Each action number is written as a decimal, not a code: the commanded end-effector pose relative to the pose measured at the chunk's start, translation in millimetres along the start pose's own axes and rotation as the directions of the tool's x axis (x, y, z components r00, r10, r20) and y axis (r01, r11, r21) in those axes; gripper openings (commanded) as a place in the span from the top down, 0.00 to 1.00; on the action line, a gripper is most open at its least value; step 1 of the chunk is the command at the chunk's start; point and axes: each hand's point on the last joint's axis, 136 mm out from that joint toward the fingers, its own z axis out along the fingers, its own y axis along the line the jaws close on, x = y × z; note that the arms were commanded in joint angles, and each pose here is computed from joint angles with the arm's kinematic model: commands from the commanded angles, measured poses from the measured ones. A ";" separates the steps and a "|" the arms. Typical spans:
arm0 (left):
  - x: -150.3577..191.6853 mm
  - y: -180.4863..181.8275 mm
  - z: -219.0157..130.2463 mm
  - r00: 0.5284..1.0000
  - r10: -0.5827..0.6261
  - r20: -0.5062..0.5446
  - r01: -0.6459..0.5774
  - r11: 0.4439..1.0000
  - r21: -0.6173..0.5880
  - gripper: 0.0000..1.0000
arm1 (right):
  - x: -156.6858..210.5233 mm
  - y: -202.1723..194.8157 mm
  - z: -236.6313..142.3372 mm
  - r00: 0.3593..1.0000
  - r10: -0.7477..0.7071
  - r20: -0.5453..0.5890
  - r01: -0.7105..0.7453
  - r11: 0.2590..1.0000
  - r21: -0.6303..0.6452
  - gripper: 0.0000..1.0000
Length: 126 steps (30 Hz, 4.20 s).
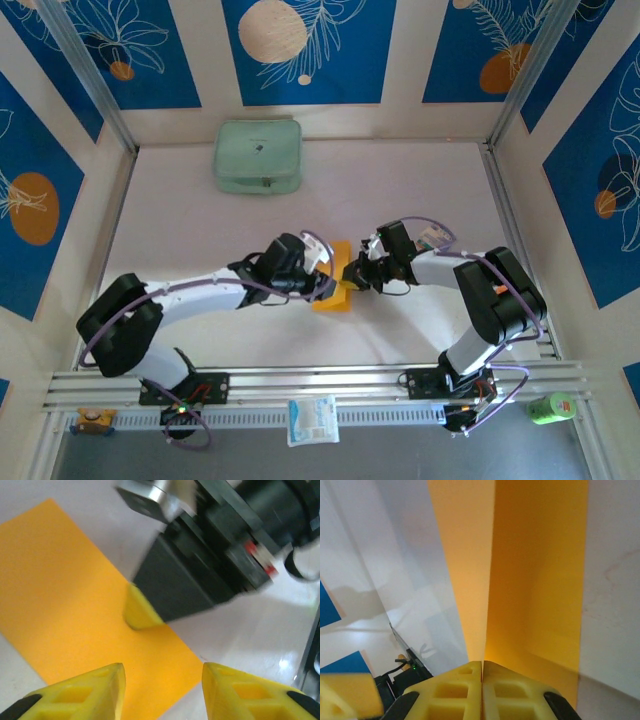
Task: Fold a paper plane with a square sheet of paper (pick it up from the middle)
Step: Fold the triangle a second time at the center of the table.
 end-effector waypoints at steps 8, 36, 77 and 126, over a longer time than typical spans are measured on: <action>15.0 -11.6 13.5 0.900 0.421 -0.117 -0.437 0.862 -0.256 0.37 | 0.5 4.6 -3.1 1.000 -0.002 -0.025 0.001 1.000 -0.003 0.92; 25.9 -21.0 31.6 0.813 0.514 -0.272 -0.580 0.757 -0.301 0.75 | 1.4 2.7 -4.2 1.000 0.008 -0.023 -0.008 1.000 -0.002 0.90; 7.0 1.8 31.2 0.987 -0.118 -0.114 0.120 0.993 0.008 1.00 | 19.8 -12.8 -47.2 0.993 0.049 0.111 -0.056 0.997 0.060 0.81; 24.4 12.8 40.3 0.972 -0.145 -0.185 0.152 0.988 0.025 0.99 | 27.2 -7.0 -17.0 0.997 0.070 0.035 -0.071 0.997 0.019 0.90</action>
